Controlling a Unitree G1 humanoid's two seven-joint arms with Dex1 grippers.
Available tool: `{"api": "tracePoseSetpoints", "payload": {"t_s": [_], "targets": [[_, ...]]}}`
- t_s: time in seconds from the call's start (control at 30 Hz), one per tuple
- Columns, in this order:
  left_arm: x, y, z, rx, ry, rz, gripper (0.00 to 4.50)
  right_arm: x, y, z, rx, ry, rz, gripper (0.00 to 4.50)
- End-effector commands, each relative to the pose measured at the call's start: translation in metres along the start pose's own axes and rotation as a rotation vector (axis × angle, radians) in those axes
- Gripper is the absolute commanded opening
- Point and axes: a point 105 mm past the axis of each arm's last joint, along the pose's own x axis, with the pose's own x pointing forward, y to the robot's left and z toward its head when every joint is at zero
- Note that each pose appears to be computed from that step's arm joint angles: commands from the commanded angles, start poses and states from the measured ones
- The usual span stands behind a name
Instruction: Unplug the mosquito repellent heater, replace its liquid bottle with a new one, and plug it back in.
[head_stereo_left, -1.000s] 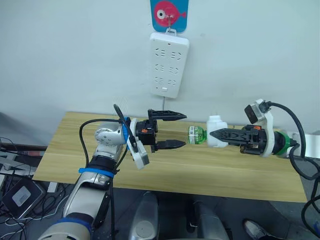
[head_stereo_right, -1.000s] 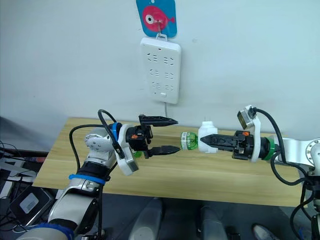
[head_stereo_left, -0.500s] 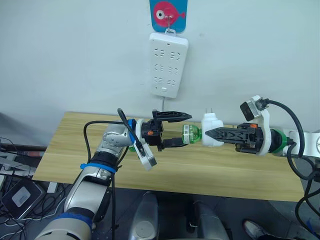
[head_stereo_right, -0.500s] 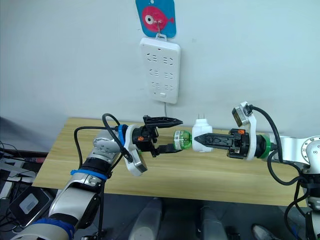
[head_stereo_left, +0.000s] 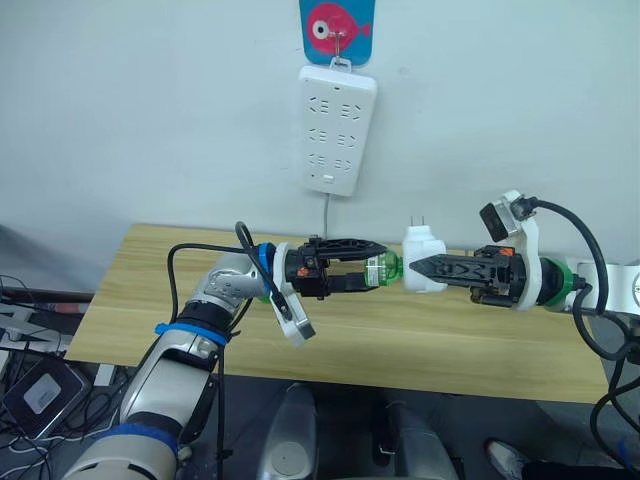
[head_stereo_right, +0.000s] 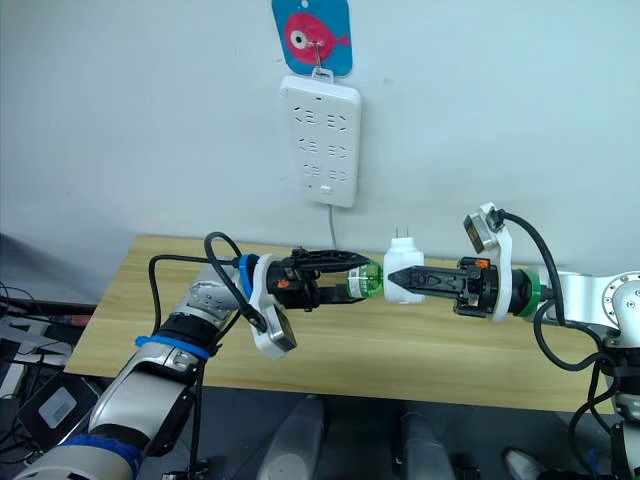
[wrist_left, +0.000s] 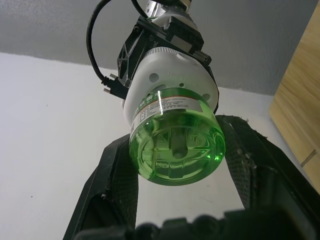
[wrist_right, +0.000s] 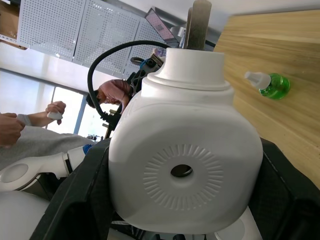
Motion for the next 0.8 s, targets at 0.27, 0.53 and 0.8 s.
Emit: {"api": "tracePoseSetpoints", "payload": {"t_s": [0.27,0.53,0.8], "targets": [[0.023,0.036,-0.008,-1.109,0.042,0.105,2.26,-0.015,0.010,-0.001,-0.029,0.020,-0.020,3.08],[0.002,0.033,0.002,-2.307,-0.027,0.065,2.26,-0.012,0.023,-0.006,-0.091,0.036,0.007,3.08],[-0.018,0.008,0.015,-2.552,0.015,-0.012,2.26,-0.015,0.020,-0.004,-0.122,0.006,-0.065,3.08]]}}
